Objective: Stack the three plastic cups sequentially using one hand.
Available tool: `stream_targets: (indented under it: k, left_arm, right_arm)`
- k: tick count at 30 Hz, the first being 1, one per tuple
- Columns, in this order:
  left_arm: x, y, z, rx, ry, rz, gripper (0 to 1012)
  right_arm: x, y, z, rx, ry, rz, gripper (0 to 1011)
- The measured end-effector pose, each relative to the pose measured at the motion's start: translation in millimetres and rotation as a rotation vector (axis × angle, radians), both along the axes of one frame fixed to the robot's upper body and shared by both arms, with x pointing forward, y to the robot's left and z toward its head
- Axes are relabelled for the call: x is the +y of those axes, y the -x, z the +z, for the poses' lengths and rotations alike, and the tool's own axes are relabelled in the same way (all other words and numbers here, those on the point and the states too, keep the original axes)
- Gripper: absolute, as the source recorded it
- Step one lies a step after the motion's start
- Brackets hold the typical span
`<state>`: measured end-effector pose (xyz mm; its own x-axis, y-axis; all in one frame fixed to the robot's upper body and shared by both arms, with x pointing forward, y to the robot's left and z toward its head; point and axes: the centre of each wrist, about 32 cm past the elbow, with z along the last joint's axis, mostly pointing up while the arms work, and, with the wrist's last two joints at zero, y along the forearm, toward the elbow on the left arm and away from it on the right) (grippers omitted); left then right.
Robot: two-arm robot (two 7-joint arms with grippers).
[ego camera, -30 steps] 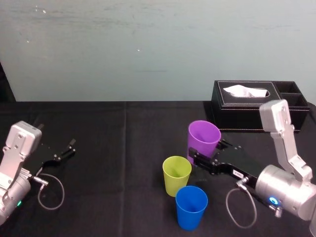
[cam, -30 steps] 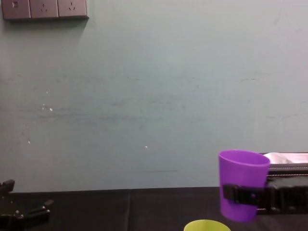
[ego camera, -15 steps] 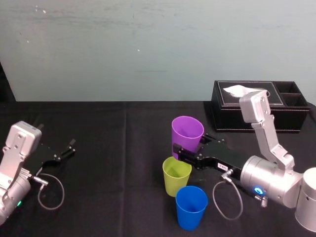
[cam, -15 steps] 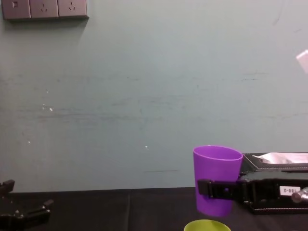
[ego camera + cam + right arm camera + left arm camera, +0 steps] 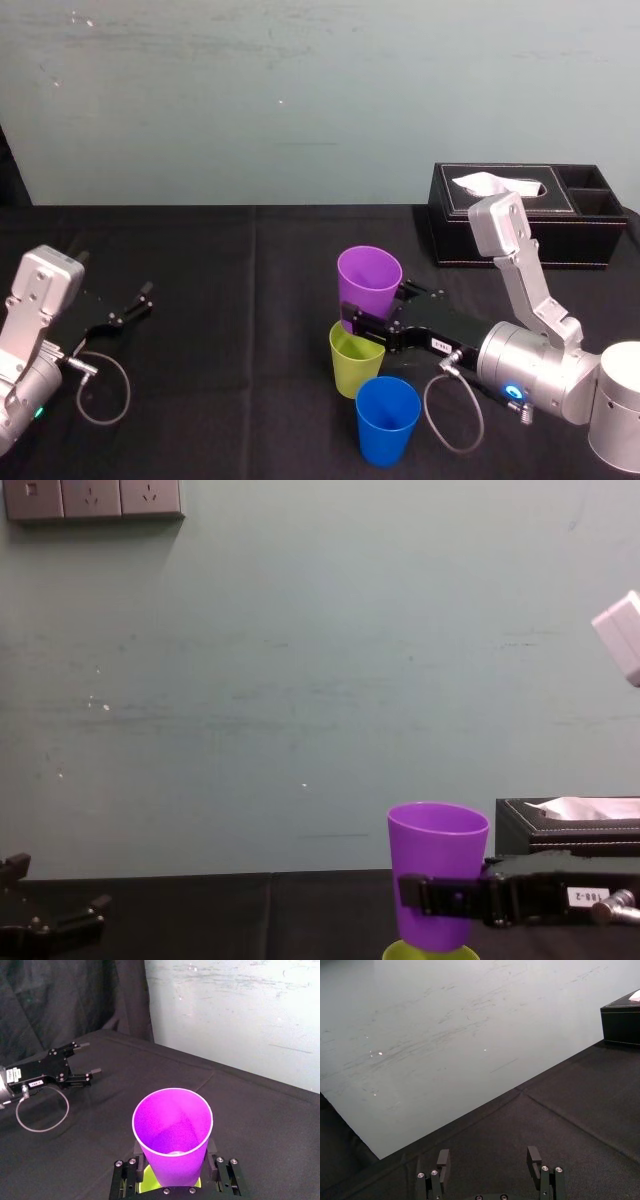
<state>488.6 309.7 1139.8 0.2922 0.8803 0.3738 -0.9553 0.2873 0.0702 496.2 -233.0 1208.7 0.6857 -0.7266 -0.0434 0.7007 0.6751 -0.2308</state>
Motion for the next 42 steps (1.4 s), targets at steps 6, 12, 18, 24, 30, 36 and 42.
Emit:
stream_targets:
  k: [6,12,18,24,30,36,42]
  left_arm:
    - [0.0,0.0,0.0,0.0,0.0,0.0,1000]
    - [0.0,0.0,0.0,0.0,0.0,0.0,1000]
    - [0.0,0.0,0.0,0.0,0.0,0.0,1000]
    - [0.0,0.0,0.0,0.0,0.0,0.0,1000]
    - [0.0,0.0,0.0,0.0,0.0,0.0,1000]
    - [0.0,0.0,0.0,0.0,0.0,0.0,1000]
    - [0.0,0.0,0.0,0.0,0.0,0.0,1000]
  right_arm:
    - [0.7,0.6,-2.3,0.006,0.009,0.003,707]
    - [2.0,-0.1,-3.1,0.009,0.013,0.008,707]
    - [3.7,-1.0,-4.2,0.013,0.019,0.009,707]
    - [4.8,-1.0,-5.8,0.017,0.024,0.009,707]
    - [5.0,-0.7,-6.6,0.018,0.03,0.01,707]
    - [5.7,-0.7,-8.2,0.021,0.035,0.011,707]
    - [6.1,-0.3,-8.8,0.022,0.044,0.012,707]
